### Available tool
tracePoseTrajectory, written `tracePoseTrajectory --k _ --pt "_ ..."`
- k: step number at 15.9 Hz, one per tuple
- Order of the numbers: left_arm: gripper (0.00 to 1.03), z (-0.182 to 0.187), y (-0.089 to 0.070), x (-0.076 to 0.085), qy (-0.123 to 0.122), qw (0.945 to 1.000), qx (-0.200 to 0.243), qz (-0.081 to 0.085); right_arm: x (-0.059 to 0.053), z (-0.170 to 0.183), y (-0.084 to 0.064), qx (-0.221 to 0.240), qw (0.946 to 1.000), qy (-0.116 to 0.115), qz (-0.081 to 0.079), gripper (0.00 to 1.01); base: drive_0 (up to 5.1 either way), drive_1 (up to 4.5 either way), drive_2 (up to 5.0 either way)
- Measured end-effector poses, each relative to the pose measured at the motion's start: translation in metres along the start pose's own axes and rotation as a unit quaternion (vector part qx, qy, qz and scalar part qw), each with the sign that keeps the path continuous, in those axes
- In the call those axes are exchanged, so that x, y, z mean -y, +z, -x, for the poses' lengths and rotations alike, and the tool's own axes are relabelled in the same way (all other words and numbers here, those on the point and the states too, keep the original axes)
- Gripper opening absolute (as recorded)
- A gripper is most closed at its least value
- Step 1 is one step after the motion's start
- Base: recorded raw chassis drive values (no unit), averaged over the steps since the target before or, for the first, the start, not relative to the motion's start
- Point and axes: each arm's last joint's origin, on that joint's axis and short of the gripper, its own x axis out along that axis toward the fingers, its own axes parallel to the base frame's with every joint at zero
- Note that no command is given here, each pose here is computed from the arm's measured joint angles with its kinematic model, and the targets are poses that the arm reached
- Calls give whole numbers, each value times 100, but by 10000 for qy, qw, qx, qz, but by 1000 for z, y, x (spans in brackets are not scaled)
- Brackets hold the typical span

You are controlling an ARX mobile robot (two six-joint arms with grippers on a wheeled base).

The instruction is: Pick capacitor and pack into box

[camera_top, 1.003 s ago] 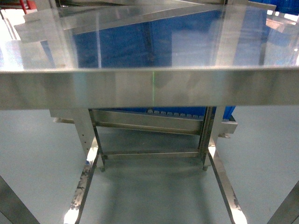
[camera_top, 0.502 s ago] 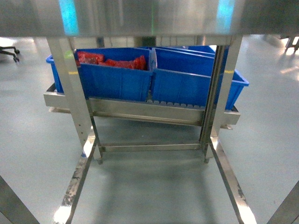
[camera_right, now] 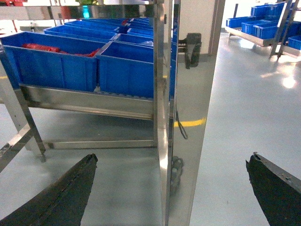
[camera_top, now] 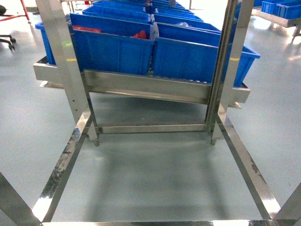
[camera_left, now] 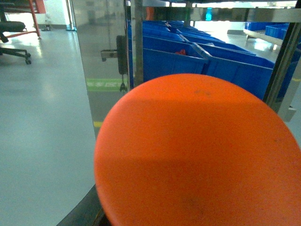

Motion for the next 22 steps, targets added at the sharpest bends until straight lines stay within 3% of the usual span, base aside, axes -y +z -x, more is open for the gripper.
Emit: tracePoseTrajectory --k 5,22 --pt "44 0 0 0 -13 10000 4 2 0 0 0 -2 10000 0 0 98 0 0 0" --pt "44 0 0 0 -15 10000 13 -13 0 0 0 -8 10000 0 0 98 -499 247 247"
